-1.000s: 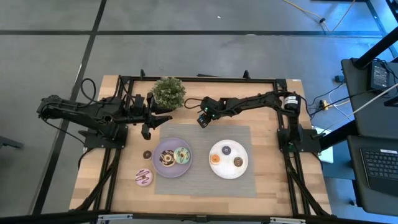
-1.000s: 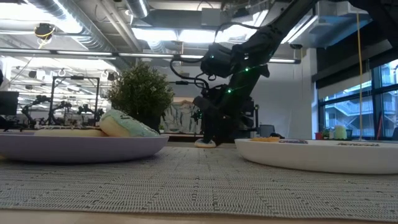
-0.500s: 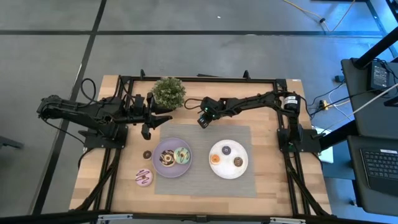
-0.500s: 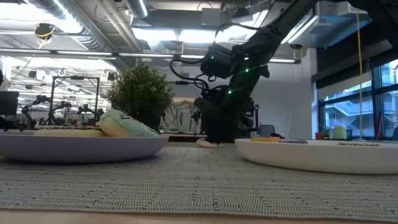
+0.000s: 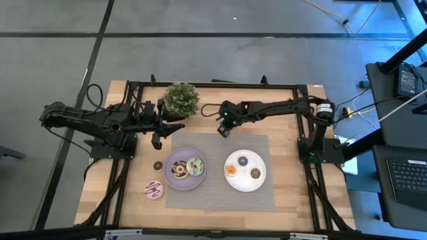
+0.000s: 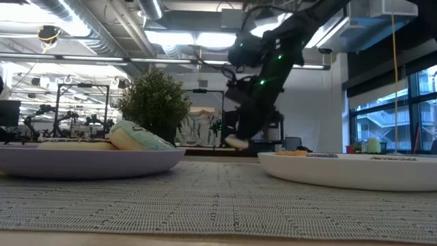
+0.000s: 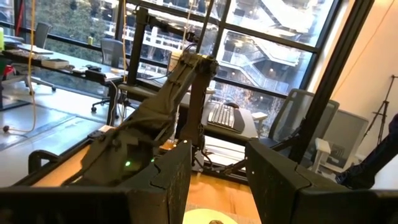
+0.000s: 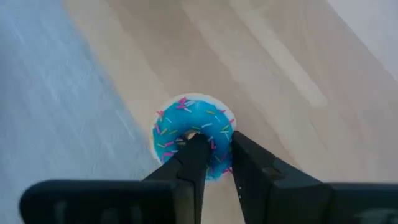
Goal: Pick & Place donuts
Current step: Put the small blue donut on the white plate
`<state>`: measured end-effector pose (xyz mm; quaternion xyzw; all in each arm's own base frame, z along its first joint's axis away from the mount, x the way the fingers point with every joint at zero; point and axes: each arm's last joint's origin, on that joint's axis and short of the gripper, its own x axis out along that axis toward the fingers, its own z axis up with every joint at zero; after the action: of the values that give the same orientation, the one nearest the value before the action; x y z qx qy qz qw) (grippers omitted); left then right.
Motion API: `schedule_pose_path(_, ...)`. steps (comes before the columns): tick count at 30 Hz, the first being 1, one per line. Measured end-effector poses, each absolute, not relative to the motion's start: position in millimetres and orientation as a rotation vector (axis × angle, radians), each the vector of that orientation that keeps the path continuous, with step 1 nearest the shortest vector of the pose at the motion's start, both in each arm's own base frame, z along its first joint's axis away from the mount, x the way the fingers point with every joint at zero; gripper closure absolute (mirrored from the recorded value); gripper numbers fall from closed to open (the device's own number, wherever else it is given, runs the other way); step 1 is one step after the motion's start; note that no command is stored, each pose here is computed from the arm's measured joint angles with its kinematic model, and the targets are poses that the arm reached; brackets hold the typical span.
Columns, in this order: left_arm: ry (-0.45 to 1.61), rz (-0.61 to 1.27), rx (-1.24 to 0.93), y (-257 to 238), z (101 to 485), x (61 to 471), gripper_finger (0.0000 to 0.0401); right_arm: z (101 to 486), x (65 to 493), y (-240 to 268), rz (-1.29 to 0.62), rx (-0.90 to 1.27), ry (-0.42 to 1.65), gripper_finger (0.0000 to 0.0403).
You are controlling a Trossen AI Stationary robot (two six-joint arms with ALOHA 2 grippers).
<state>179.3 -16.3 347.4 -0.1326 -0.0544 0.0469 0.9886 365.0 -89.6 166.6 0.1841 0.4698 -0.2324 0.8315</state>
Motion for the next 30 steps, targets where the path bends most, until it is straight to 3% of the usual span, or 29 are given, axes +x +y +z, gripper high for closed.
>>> schedule_pose_path(15,-0.106,0.106,-0.265,-16,347,179,0.0258,224,330,27,-0.293,0.386,1.114,0.0330)
schedule_pose_path(30,-0.082,0.134,-0.261,-16,343,184,0.0258,187,315,130,-0.228,0.351,1.254,0.0330)
